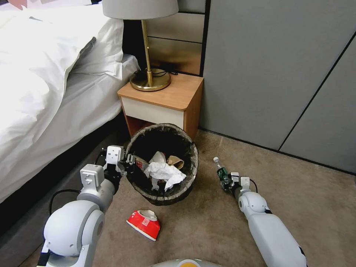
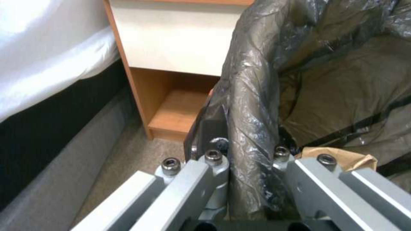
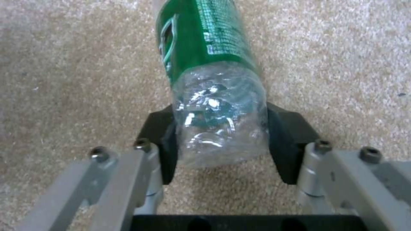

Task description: Pick up the trash bin, then pick up the garbage from the floor and place it into the trash bin.

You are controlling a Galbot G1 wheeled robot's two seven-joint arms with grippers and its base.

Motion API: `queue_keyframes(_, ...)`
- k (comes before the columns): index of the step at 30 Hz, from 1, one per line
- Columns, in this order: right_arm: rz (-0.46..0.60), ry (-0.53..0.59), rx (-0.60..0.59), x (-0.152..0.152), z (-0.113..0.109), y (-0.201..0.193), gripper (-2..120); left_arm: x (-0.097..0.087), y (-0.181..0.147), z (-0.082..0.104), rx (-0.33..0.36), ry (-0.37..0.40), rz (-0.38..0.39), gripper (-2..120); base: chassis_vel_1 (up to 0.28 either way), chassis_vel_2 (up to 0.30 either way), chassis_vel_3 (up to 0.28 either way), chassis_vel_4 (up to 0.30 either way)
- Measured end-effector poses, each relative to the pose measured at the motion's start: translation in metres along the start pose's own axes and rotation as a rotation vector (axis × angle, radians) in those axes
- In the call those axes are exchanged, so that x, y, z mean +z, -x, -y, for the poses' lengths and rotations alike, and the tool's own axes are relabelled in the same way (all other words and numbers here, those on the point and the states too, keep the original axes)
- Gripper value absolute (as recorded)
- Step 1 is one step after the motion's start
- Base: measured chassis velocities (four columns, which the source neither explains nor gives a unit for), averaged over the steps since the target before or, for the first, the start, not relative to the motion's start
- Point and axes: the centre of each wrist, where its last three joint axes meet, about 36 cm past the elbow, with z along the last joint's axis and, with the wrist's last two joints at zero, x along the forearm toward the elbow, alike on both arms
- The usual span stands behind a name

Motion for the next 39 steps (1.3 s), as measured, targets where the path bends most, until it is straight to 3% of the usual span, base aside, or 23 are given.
queue_keyframes(12, 0.147, -0.04, 0.034, -0.023, 0.011, -0.038, 34, -0.001, -0.002, 0.0, -0.001, 0.001, 0.003, 2, 0.0, 0.0, 0.0, 0.0)
queue_keyframes(18, 0.291, -0.06, 0.072, -0.043, 0.028, -0.096, 34, -0.001, -0.002, 0.001, 0.004, 0.003, 0.004, 2, 0.0, 0.0, 0.0, 0.0)
queue_keyframes(23, 0.4, -0.056, 0.075, -0.068, 0.03, -0.137, 34, -0.001, -0.003, 0.002, 0.008, 0.007, 0.004, 2, 0.0, 0.0, 0.0, 0.0)
queue_keyframes(30, 0.519, -0.069, 0.028, -0.095, 0.022, -0.209, 34, -0.001, -0.003, 0.001, 0.008, 0.009, 0.0, 2, 0.0, 0.0, 0.0, 0.0)
queue_keyframes(33, 0.595, -0.107, -0.043, -0.114, 0.003, -0.259, 34, 0.0, -0.002, 0.003, 0.013, 0.007, 0.0, 2, 0.0, 0.0, 0.0, 0.0)
queue_keyframes(39, 0.63, -0.113, -0.13, -0.128, -0.025, -0.292, 34, 0.0, -0.001, 0.004, 0.018, 0.005, -0.002, 2, 0.0, 0.0, 0.0, 0.0)
